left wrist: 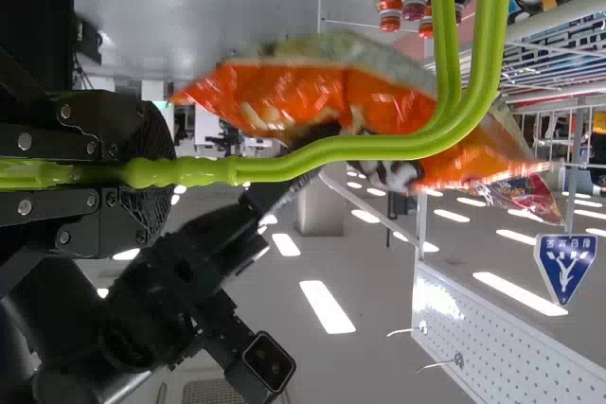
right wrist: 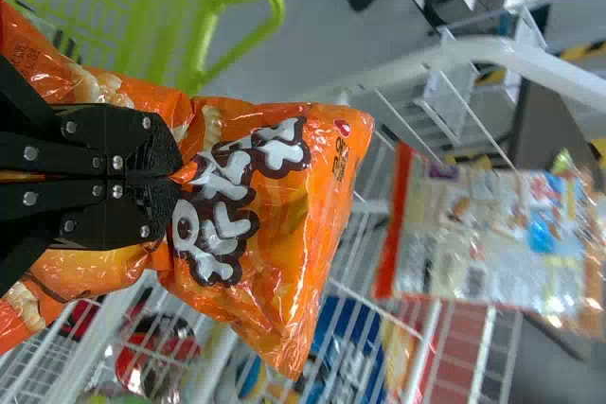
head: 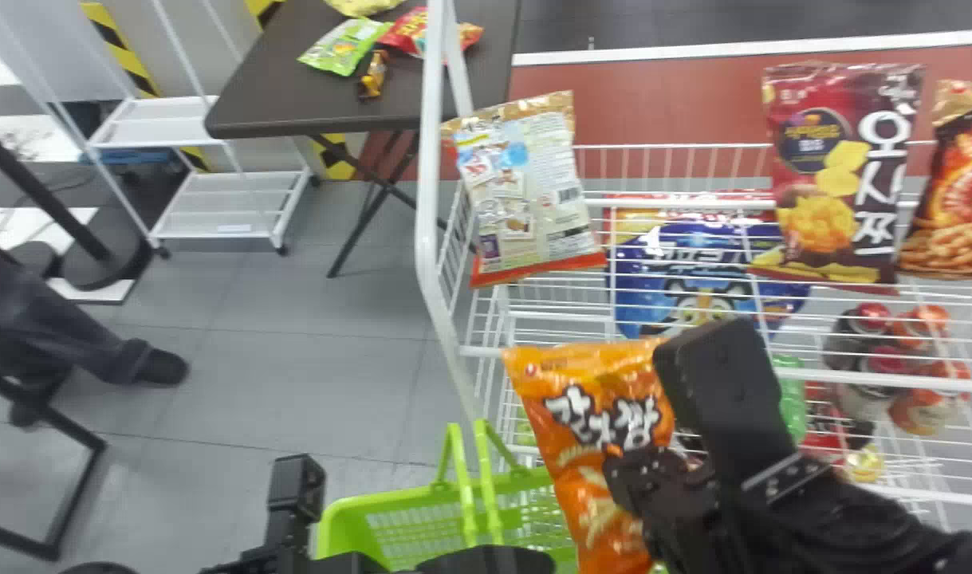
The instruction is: Hold basket handle with left hand then pick Gamjakkang with right hand and place into basket
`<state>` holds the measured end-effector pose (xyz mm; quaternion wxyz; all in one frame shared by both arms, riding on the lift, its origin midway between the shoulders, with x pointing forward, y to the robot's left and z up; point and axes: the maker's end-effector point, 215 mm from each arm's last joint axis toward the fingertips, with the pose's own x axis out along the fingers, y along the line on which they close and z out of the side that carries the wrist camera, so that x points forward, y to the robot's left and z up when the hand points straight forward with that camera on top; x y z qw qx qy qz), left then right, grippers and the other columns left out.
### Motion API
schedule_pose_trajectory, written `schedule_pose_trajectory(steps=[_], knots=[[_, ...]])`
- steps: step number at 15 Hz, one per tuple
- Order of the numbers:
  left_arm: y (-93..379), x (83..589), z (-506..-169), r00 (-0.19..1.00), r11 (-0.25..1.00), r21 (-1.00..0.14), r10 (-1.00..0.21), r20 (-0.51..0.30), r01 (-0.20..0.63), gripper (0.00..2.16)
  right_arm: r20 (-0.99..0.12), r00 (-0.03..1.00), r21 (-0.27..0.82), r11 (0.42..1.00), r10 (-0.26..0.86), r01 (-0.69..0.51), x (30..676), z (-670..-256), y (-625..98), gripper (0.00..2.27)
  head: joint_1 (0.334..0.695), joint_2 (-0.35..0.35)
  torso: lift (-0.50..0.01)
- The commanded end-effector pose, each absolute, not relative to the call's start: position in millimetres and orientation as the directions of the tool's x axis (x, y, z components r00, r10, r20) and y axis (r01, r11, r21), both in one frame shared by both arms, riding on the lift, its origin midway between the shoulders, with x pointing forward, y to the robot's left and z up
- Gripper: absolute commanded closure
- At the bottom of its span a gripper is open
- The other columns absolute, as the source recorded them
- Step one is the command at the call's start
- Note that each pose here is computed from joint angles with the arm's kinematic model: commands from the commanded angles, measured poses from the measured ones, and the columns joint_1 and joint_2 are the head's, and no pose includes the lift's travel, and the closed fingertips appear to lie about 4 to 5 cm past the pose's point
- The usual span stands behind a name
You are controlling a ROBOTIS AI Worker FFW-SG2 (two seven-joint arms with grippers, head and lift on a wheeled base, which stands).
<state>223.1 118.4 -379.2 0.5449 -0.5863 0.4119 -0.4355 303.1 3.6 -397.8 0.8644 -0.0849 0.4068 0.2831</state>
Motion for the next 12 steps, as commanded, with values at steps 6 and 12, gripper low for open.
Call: schedule_pose_trajectory(steps=[6, 12], knots=[[116, 224, -379, 0.279, -0.077, -0.997, -0.958, 0.071, -0.014, 2.14, -0.849, 0.328, 0.128, 0.763, 0.415, -0.633, 252, -462, 32, 0.0, 0.695, 0.35, -0.017], [117, 224, -380, 0.279, -0.078, -0.997, -0.958, 0.071, -0.015, 2.14, -0.794, 0.493, 0.058, 0.851, 0.356, -0.521, 295, -442, -24, 0.06, 0.695, 0.319, -0.017]])
